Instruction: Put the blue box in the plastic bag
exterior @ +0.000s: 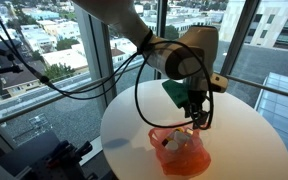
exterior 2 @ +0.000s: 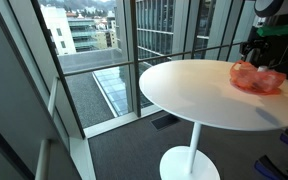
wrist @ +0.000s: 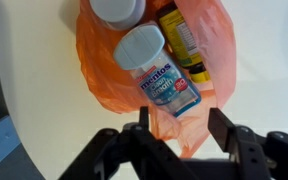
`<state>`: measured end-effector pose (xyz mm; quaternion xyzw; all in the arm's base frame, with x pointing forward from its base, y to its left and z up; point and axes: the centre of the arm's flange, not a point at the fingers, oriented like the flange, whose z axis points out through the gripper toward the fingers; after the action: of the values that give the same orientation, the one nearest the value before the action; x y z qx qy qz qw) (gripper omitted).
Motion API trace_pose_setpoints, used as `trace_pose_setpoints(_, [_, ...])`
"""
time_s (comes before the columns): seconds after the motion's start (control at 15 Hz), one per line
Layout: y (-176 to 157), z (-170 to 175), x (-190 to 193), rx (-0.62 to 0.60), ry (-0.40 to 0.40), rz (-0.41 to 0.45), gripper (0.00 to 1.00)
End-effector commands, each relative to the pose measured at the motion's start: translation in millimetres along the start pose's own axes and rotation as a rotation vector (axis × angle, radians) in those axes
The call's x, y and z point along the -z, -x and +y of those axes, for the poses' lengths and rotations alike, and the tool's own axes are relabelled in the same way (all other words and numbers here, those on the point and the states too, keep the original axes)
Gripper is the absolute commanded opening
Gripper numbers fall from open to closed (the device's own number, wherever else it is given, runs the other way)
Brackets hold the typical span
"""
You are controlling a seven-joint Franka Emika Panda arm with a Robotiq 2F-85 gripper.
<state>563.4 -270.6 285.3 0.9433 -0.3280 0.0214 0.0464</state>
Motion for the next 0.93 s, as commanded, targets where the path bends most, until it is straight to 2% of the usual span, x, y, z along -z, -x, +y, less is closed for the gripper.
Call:
trace_pose_setpoints(0.0, [8,2,19,0.044,-0.024,-0.025,0.95])
trace_pose_setpoints(0.07, [10,0,24,0.055,-0.024,-0.037,1.0])
trace_pose_setpoints(0.6, [38,-8,78,0.147,0.012,-0.191,1.0])
trace_pose_setpoints(0.87, [57,-13,111,0.179,0.06,-0.215,1.0])
